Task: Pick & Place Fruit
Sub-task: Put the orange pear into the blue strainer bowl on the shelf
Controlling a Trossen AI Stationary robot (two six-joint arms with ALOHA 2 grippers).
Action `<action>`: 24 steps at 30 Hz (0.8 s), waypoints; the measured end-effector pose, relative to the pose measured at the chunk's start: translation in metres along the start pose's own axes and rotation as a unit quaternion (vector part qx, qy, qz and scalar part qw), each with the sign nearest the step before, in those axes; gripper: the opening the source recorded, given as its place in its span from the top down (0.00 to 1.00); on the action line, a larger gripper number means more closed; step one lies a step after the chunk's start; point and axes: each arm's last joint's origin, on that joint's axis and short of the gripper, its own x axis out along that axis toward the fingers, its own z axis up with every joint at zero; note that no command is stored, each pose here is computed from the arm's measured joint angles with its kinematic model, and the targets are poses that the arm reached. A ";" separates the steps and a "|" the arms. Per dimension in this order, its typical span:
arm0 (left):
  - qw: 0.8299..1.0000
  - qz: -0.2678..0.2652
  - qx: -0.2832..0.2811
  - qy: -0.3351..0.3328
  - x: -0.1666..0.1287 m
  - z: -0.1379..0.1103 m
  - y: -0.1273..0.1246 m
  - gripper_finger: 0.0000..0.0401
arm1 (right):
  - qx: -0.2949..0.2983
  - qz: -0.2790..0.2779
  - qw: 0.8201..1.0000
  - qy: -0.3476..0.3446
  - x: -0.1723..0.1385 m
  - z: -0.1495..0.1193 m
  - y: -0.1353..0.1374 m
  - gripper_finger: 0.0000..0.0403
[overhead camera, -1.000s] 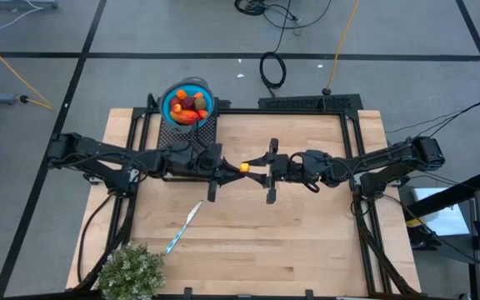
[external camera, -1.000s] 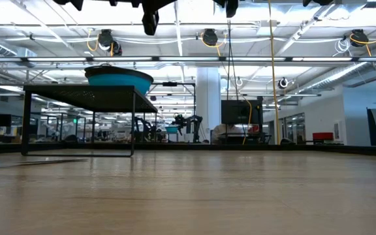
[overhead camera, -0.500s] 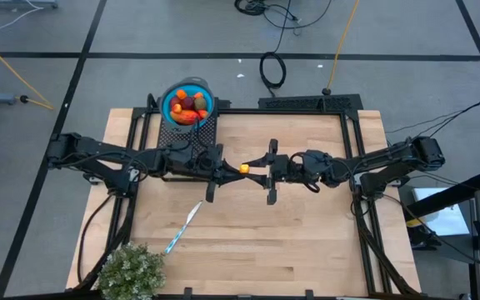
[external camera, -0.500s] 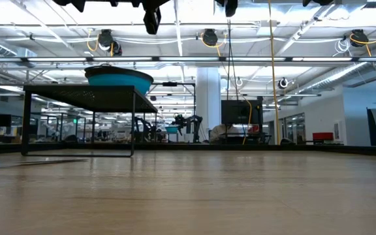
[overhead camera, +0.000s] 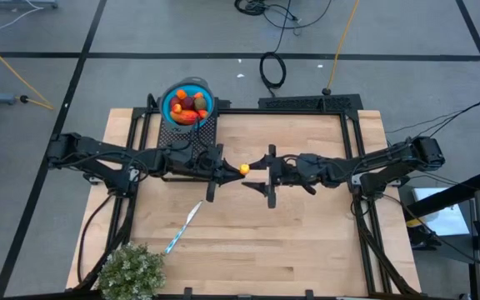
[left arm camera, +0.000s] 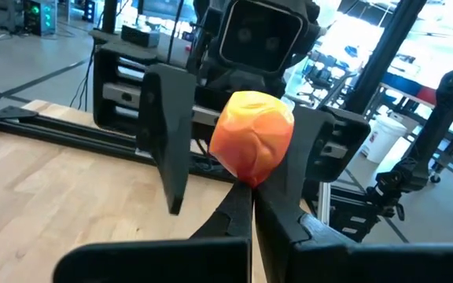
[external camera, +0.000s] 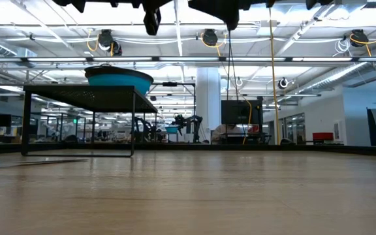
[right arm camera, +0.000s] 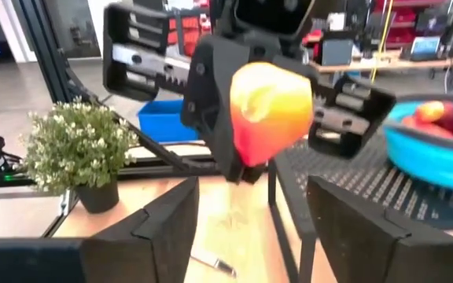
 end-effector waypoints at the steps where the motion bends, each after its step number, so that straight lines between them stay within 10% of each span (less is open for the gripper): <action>1: 1.000 0.001 0.000 0.001 0.000 0.000 0.000 1.00 | 0.003 0.000 1.000 0.005 0.000 -0.001 0.000 0.43; 12: 0.998 0.048 -0.027 -0.010 -0.022 0.019 0.021 1.00 | 0.056 0.007 0.996 0.076 -0.007 -0.011 0.009 0.43; 24: 0.966 0.184 -0.175 0.041 -0.075 0.058 0.053 1.00 | 0.049 0.011 0.993 0.111 -0.013 -0.015 0.014 0.75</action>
